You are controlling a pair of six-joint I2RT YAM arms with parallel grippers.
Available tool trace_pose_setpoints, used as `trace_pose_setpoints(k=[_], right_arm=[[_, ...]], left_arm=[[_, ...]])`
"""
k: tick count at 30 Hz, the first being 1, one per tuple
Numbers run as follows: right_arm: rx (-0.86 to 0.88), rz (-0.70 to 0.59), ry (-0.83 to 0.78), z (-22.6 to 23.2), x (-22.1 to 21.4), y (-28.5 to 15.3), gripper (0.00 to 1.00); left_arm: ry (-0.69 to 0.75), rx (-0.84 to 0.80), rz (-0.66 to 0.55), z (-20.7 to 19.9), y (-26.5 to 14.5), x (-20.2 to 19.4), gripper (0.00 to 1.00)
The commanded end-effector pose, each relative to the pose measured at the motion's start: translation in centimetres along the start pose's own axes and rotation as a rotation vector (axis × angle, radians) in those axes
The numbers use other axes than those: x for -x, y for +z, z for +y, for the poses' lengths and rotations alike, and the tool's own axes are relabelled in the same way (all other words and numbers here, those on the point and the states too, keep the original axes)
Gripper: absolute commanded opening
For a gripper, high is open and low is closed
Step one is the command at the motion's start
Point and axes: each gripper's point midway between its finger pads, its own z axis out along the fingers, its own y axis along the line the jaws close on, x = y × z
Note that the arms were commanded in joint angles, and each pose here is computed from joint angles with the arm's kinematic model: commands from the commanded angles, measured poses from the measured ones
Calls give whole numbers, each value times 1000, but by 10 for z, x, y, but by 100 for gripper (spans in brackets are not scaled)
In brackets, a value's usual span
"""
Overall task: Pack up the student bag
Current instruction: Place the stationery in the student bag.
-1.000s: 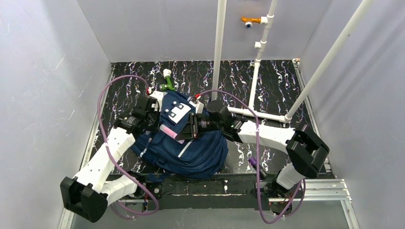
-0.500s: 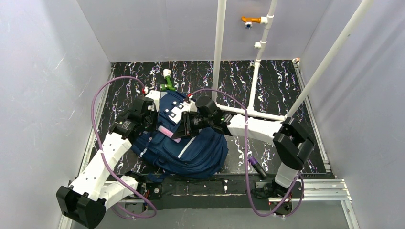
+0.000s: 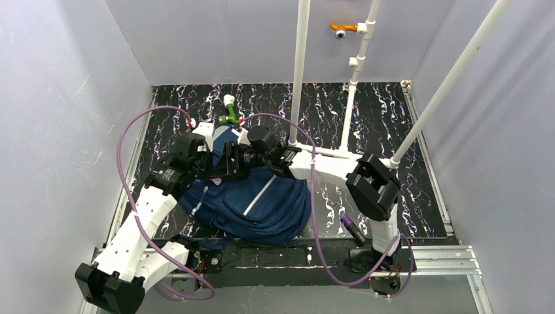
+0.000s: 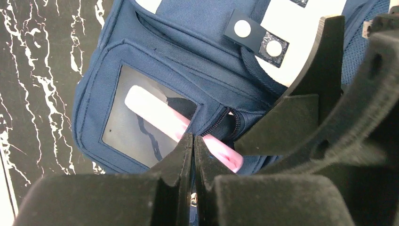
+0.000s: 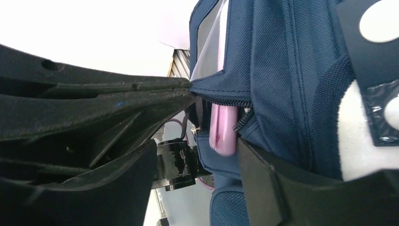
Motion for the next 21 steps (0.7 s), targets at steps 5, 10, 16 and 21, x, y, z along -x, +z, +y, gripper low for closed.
trace_pose_setpoints(k=[5,10,16,21], right_arm=[[-143,-99,-153,-15,5,-45,84],[-153,-16,-206,-19,-26,-41,49],[-92,-21,-224,-12,-20,-17,1],[-34,-17,-211,-5,-16,6,1]], left_arm=[[-26,-35,-41,-4,-14,1,0],[-37,-47,-49,-6,-16,1,0],[-47,-69,-45,-10,-16,2,0],[-47,-87,-37,-13,-16,1,0]])
